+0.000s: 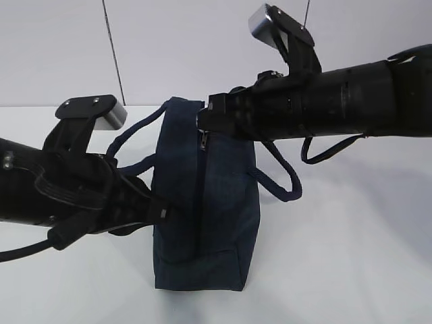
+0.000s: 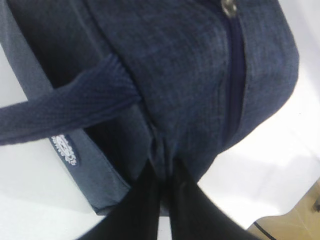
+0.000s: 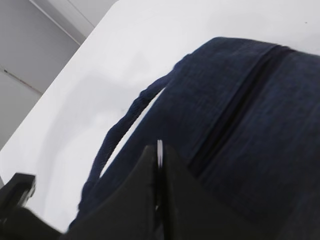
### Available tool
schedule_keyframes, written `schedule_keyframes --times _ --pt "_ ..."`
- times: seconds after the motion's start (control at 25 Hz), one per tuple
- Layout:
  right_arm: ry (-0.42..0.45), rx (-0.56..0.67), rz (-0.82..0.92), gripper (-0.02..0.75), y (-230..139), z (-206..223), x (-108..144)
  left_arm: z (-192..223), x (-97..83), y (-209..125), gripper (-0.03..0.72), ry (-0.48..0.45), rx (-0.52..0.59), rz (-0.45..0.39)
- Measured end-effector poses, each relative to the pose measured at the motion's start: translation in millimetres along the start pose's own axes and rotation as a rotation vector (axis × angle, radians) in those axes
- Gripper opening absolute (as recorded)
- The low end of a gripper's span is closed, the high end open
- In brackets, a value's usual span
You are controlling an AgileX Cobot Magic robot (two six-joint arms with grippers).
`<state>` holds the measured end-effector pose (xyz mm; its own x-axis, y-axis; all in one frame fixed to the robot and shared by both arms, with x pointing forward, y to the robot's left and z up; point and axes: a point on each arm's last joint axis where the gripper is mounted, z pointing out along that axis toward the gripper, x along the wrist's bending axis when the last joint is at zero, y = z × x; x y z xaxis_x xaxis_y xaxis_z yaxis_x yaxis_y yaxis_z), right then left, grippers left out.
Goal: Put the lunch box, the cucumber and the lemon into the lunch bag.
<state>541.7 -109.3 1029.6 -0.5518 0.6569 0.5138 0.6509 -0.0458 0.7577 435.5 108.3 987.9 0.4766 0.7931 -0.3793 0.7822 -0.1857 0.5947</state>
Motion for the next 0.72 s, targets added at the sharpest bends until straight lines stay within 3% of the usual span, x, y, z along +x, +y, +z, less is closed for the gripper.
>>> schedule_keyframes --times 0.72 --pt "0.033 -0.010 0.041 -0.013 35 41 -26 0 0.2 0 0.003 0.002 0.001 0.010"
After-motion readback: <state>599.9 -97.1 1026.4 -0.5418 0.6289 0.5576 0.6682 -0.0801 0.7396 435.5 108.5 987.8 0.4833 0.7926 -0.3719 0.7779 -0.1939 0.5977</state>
